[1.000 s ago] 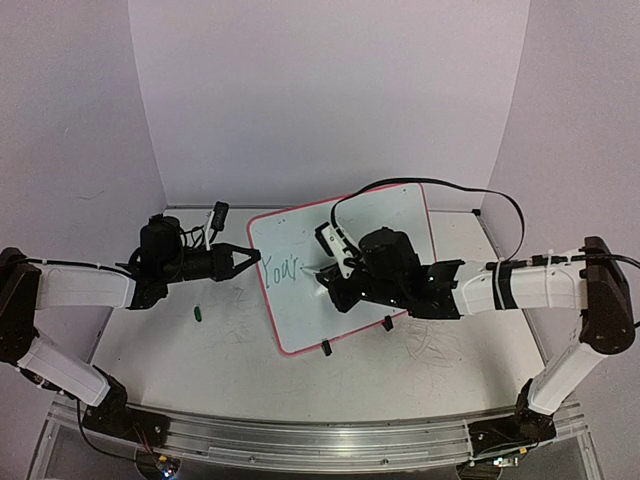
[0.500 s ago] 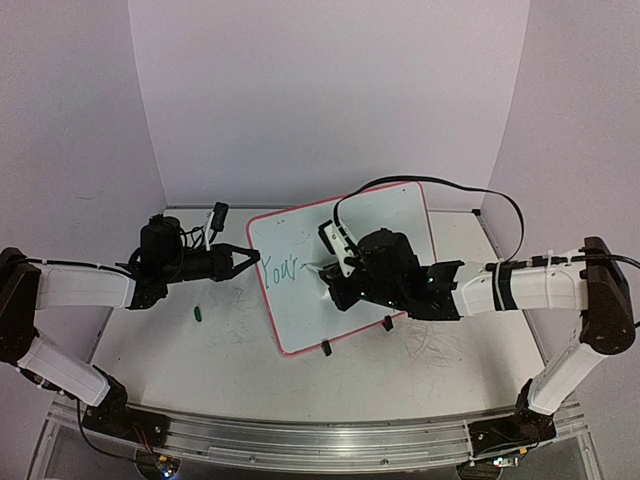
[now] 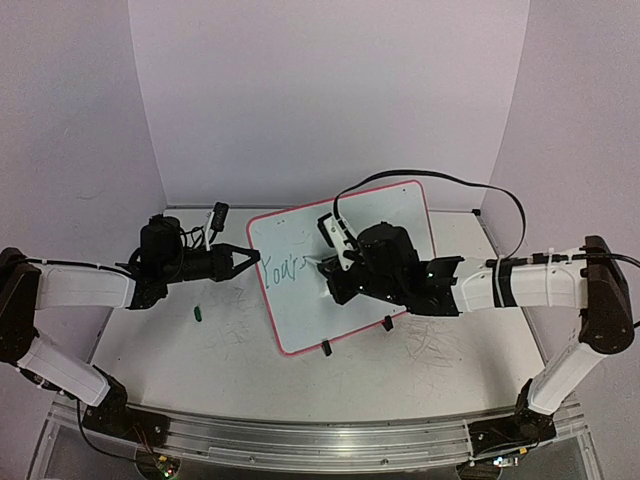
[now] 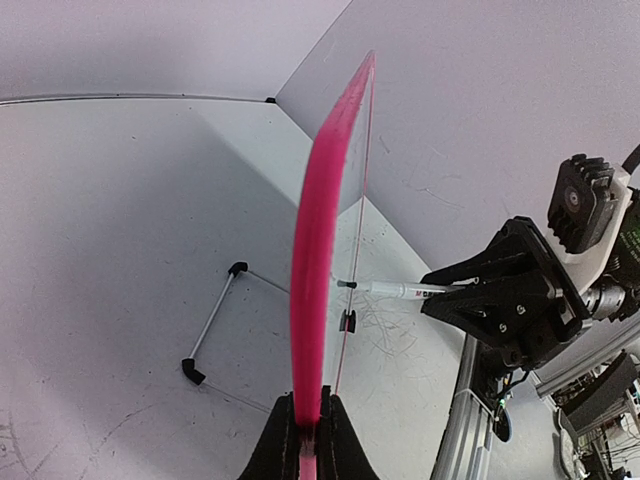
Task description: Write a sentence on the whiteboard
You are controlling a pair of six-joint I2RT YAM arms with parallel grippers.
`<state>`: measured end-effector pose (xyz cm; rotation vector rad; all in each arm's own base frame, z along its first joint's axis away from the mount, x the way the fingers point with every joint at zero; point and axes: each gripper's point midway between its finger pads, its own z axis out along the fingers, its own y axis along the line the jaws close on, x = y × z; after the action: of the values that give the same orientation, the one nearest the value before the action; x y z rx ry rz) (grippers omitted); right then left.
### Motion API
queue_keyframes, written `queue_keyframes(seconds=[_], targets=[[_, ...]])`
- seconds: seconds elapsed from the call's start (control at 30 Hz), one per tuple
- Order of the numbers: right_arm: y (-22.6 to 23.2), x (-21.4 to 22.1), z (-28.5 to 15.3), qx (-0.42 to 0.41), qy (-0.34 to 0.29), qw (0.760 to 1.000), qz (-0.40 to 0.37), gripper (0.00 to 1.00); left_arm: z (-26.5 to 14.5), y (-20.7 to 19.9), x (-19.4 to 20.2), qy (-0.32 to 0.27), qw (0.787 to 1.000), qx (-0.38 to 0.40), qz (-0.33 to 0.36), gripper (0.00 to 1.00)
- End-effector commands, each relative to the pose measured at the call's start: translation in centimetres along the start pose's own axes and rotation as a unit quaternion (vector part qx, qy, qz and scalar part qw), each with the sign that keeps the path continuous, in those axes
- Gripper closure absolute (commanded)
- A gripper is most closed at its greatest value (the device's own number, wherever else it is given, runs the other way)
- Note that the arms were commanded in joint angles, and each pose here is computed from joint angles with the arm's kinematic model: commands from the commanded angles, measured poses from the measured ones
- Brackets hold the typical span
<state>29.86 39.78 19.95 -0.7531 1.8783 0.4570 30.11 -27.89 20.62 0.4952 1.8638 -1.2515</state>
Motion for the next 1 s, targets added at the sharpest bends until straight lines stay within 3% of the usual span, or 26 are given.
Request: queue_keyframes(seconds=[0.0,0.6,0.97], targets=[[0.2,0.7,0.4,-0.008,0.012,1.0,-0.001,1.0,-0.1,-1.4,-1.7,-0.016,0.999,0.017,0.03,1.0],[-0.3,3.7,-0.1,0.0,0.047,0.999,0.003,1.0,-0.3,-1.3,-1.5,-0.017,0.999,0.013,0.031,1.0],[-1.1,-1.9,-3.0,0.005,-0.032,0.999,0.003,1.0,-0.3,-1.1,-1.3,-0.015,0.999,0.011,0.031,1.0]])
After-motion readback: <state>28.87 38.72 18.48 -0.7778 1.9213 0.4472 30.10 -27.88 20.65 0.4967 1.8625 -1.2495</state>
